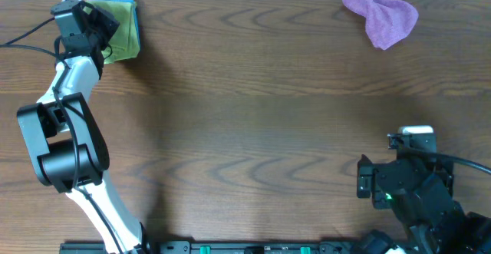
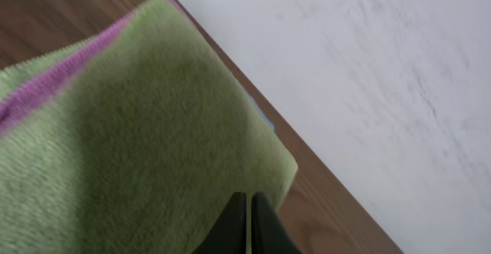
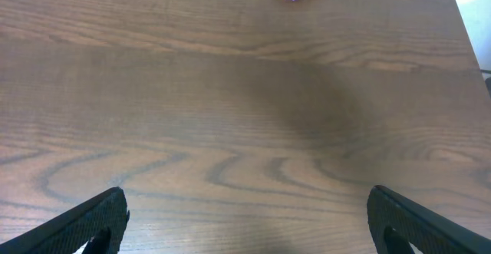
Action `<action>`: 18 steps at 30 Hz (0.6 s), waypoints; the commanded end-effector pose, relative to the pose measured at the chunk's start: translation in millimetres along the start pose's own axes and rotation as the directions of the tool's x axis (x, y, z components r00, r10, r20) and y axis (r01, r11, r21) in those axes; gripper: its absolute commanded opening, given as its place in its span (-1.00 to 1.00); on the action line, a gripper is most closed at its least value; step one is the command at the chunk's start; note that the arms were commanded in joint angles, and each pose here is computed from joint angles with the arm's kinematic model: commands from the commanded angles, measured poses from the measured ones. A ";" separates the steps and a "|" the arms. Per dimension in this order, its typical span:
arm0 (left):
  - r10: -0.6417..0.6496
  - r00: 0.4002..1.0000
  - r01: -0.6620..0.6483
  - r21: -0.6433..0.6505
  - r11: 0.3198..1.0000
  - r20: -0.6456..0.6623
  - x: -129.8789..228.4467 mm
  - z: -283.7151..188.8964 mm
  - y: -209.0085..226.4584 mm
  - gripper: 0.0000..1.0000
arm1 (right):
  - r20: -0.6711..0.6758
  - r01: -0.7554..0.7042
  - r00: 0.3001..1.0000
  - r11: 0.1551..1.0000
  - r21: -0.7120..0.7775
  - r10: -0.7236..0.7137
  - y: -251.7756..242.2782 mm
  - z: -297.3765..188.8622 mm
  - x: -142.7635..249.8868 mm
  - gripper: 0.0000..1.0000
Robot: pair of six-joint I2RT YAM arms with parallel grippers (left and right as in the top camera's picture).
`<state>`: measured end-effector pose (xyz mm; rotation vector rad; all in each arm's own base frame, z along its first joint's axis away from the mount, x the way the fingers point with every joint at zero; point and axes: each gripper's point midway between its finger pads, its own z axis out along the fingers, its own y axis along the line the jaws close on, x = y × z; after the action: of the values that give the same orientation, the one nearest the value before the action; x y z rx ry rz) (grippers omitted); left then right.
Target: Fold the cloth
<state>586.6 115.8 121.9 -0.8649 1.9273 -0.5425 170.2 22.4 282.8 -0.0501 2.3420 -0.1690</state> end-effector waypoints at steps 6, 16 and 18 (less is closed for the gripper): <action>0.010 0.998 -0.007 -0.040 0.999 0.066 -15.6 2.4 9.6 -0.89 | 0.007 -0.013 1.000 1.000 0.019 0.013 -3.2 0.3 -1.6 0.98; -0.072 0.997 0.074 -0.060 0.995 0.038 0.1 20.2 36.3 -0.89 | -0.003 -0.013 1.000 1.000 -0.001 0.013 0.2 0.4 0.2 0.99; -0.091 0.995 0.093 -0.048 0.994 0.046 1.0 26.0 40.8 -0.89 | -0.003 -0.013 1.000 1.000 -0.001 0.013 0.2 0.4 0.2 0.99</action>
<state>592.3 131.1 97.3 -0.9306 1.8944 -0.5155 169.9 23.1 282.3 -0.0524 2.3452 -0.1646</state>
